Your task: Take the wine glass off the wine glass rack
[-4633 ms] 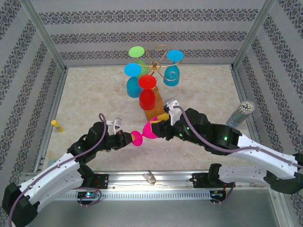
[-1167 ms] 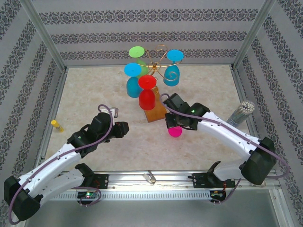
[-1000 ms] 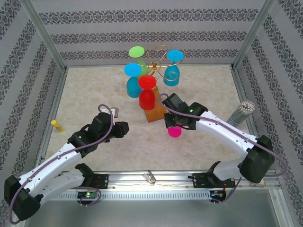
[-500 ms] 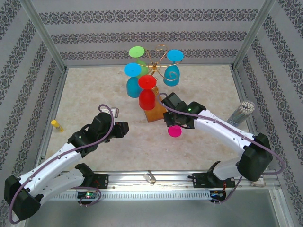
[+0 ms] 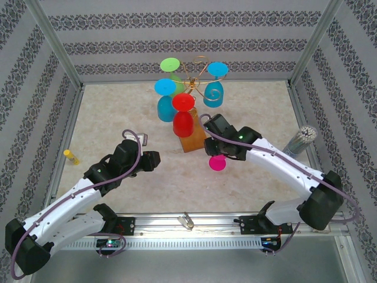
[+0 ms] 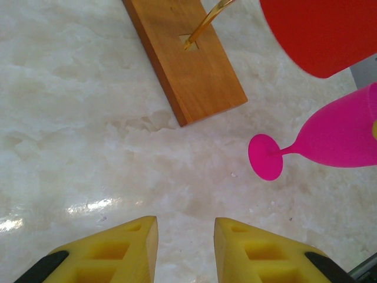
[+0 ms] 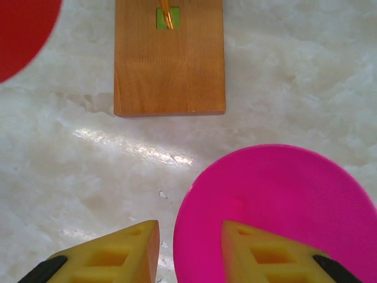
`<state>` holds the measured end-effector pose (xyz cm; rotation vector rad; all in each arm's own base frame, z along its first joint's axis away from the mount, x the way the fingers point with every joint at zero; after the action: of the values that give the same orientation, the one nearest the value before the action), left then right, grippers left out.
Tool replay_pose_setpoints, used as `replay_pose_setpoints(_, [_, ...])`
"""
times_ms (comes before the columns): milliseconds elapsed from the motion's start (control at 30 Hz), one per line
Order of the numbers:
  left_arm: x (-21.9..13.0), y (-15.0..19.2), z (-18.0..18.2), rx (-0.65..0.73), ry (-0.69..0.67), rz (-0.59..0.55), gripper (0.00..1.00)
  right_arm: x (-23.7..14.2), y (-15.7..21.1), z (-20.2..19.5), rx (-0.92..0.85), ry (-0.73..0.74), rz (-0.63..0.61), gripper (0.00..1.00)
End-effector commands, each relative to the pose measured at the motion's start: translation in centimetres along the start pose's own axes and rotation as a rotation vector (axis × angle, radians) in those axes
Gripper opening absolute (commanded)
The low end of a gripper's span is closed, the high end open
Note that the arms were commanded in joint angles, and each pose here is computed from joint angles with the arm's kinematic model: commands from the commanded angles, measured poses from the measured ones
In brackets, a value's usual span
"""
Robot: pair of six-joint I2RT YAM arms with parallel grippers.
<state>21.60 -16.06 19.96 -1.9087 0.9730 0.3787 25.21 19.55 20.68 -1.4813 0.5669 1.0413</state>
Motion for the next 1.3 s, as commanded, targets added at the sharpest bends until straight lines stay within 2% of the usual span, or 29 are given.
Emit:
replay_pose_setpoints(0, [-0.9, -1.4, -1.0, 0.029, 0.017, -0.046, 0.32, -2.2, -0.6, -0.8, 0.023, -0.002, -0.042, 0.34])
replay_pose_setpoints(267, [-1.4, -2.5, -2.0, 0.035, 0.040, -0.064, 0.32, -6.8, -1.1, -1.9, 0.106, -0.107, -0.154, 0.36])
replay_pose_setpoints(433, [-2.1, -3.9, -2.8, 0.041, 0.057, -0.086, 0.32, -9.2, -2.5, -3.8, 0.214, -0.216, -0.216, 0.33])
replay_pose_setpoints(600, [-2.6, -6.2, -3.7, 0.011, 0.089, -0.095, 0.33, -10.7, -4.6, -6.0, 0.320, -0.293, -0.310, 0.40])
replay_pose_setpoints(767, [-3.7, -8.2, -4.0, -0.019, 0.102, -0.126, 0.33, -11.9, -8.1, -7.8, 0.426, -0.418, -0.403, 0.48])
replay_pose_setpoints(967, [-5.3, -11.0, -3.2, -0.097, 0.105, -0.159, 0.34, -12.4, -12.8, -9.7, 0.484, -0.516, -0.468, 0.52])
replay_pose_setpoints(1267, [-5.0, -13.2, -3.3, -0.082, 0.069, -0.159, 0.36, -10.9, -19.6, -11.7, 0.502, -0.547, -0.527, 0.53])
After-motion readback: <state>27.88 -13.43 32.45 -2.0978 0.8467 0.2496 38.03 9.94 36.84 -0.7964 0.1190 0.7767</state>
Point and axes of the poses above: each hand's point on the last joint's axis, 136 mm out from that joint toward the fingers, its own x axis out along the fingers, its own z axis along the line the jaws close on, y = z × x, the point moved 3 cm from there along -x, back along the fingers, and after that the axes turned 2 degrees about -x, right-handed, at the moved point
